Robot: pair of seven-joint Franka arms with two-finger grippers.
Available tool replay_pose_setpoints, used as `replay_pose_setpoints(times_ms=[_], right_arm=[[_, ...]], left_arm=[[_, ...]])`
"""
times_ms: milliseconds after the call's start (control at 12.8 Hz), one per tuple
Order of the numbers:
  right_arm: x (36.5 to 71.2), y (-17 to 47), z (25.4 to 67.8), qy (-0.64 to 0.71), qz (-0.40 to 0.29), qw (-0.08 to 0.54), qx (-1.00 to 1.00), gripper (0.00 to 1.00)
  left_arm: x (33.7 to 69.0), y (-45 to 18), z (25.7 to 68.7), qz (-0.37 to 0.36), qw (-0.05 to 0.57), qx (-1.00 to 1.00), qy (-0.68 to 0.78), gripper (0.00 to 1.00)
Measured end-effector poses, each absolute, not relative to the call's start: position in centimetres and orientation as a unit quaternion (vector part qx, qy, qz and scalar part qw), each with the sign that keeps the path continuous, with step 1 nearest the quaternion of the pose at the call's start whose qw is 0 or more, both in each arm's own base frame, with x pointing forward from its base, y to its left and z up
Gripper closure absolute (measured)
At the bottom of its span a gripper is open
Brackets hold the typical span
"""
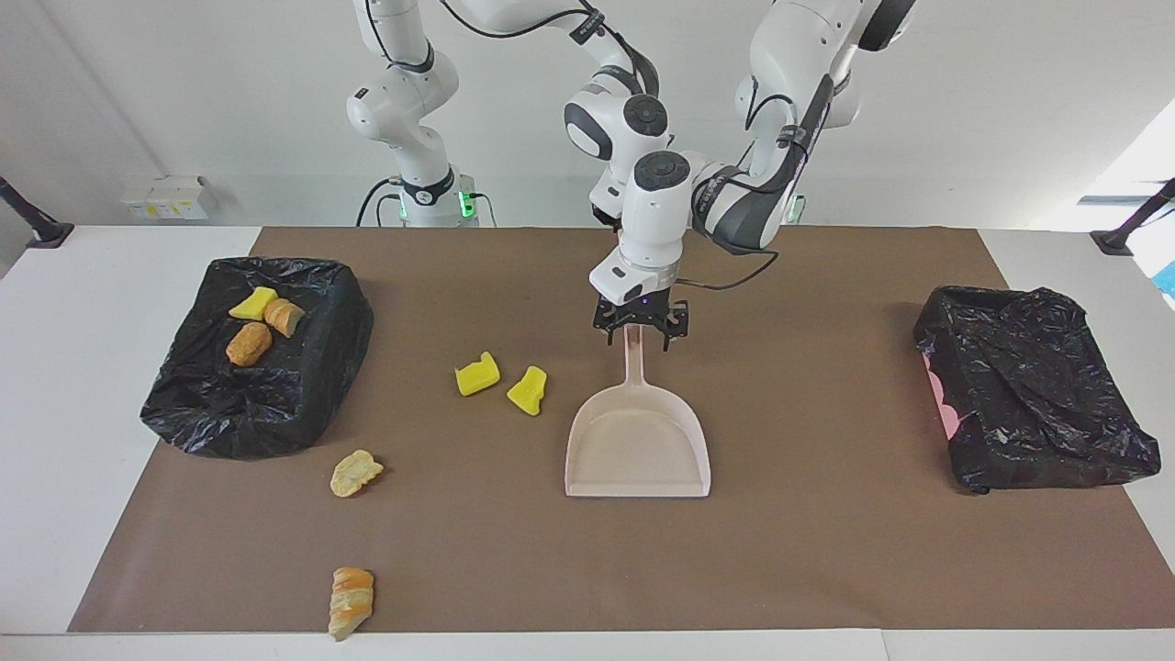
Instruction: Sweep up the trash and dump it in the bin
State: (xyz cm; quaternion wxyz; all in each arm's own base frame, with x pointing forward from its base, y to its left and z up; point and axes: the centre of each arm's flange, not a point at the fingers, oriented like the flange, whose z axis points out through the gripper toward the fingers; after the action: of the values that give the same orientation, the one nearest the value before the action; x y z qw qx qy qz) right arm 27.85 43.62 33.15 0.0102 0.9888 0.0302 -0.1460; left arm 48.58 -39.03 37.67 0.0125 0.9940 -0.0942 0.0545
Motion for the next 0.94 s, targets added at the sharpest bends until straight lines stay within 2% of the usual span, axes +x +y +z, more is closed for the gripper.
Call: replay_pose_setpoints(times_ms=[390, 545, 701, 779, 857, 935], right_arm=[[33.2, 37.5, 36.1, -0.016, -0.170, 0.012, 0.985, 0.74], [35.7, 33.7, 38.3, -0.028, -0.176, 0.003, 0.984, 0.74], [38.4, 29.8, 40.5, -0.036, -0.172, -0.015, 0.984, 0.74], [39.7, 28.1, 41.4, -0.039, -0.173, -0.021, 0.984, 0.74], [40.9, 26.6, 41.9, -0.040, -0.173, -0.026, 0.984, 0.74], [42.2, 25.2, 42.3, -0.037, -0.167, -0.028, 0.985, 0.74]], left_arm=[[48.9, -39.3, 36.4, 0.051, 0.024, 0.996, -0.074, 0.00], [48.9, -39.3, 36.4, 0.050, 0.024, 0.996, -0.070, 0.07], [48.9, -39.3, 36.4, 0.050, 0.023, 0.996, -0.070, 0.26], [48.8, -39.3, 36.3, 0.049, 0.022, 0.996, -0.069, 0.29], [48.8, -39.2, 36.2, 0.047, 0.021, 0.996, -0.069, 0.37], [48.8, -39.2, 36.1, 0.046, 0.021, 0.996, -0.069, 0.37]])
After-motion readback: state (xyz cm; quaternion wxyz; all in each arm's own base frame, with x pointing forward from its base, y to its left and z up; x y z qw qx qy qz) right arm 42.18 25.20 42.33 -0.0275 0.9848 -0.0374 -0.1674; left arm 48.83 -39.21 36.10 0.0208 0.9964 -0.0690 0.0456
